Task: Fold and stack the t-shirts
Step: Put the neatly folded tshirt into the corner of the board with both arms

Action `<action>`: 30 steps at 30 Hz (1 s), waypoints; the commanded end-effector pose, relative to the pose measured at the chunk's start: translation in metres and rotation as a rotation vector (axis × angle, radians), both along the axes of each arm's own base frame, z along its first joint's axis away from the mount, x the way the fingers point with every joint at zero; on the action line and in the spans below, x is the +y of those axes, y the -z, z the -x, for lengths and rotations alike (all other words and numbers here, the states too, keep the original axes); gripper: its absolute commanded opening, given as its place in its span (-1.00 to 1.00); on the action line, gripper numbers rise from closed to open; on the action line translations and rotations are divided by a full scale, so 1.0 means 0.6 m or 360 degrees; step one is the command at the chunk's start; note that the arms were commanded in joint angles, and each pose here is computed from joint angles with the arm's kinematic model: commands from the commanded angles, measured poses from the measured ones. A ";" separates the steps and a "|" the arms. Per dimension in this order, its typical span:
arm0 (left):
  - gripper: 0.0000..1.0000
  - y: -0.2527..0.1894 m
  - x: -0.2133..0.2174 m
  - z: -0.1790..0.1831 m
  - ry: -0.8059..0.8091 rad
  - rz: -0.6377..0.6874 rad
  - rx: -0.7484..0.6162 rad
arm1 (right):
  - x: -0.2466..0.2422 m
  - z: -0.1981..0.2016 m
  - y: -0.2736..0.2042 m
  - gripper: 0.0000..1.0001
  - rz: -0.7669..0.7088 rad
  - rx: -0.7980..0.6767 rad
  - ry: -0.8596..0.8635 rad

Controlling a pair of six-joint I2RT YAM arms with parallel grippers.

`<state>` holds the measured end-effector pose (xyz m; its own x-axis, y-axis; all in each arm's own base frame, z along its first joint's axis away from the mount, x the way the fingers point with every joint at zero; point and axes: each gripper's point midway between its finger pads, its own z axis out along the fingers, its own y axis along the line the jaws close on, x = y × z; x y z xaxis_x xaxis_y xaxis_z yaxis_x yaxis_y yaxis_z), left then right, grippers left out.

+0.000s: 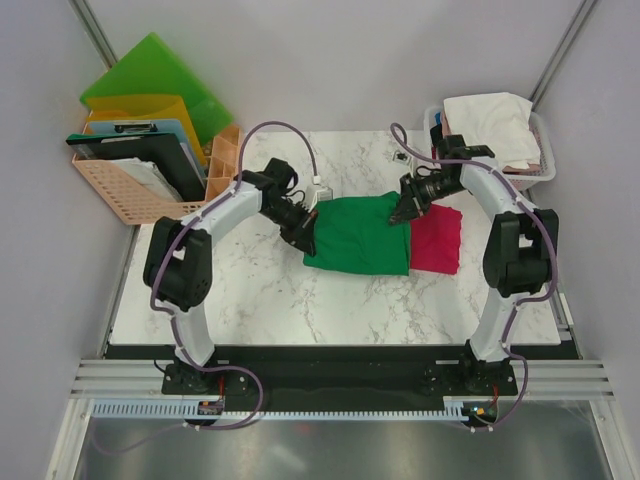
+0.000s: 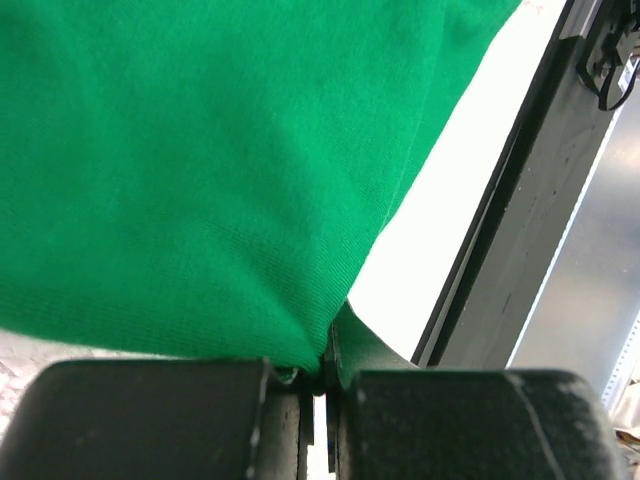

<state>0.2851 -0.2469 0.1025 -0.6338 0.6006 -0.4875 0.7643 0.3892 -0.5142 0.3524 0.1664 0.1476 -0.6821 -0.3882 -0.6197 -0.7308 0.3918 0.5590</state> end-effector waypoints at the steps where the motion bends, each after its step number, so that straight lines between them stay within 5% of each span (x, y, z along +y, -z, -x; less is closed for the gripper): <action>1: -0.95 -0.032 -0.026 -0.030 -0.0002 0.0049 -0.0081 | -0.033 -0.011 -0.055 -1.00 -0.0046 -0.0189 0.0008; 9: -0.95 -0.053 -0.087 -0.075 0.0065 0.0089 -0.0075 | -0.117 -0.013 -0.040 -1.00 -0.0029 -0.0160 0.0146; 24: -0.95 -0.003 -0.221 -0.061 0.0291 0.0060 -0.0019 | -0.309 0.028 -0.025 -1.00 0.0023 -0.0155 0.0398; 30: -0.95 0.031 -0.242 -0.064 0.0313 0.0053 0.0040 | -0.322 0.035 0.006 -1.00 0.0007 -0.0081 0.0414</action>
<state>0.3244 -0.3981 0.0905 -0.4604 0.6937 -0.5539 0.8542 0.1763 -0.4892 0.3472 -0.0301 0.1427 -0.7138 -0.2058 -0.6694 -0.6275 0.6123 0.4809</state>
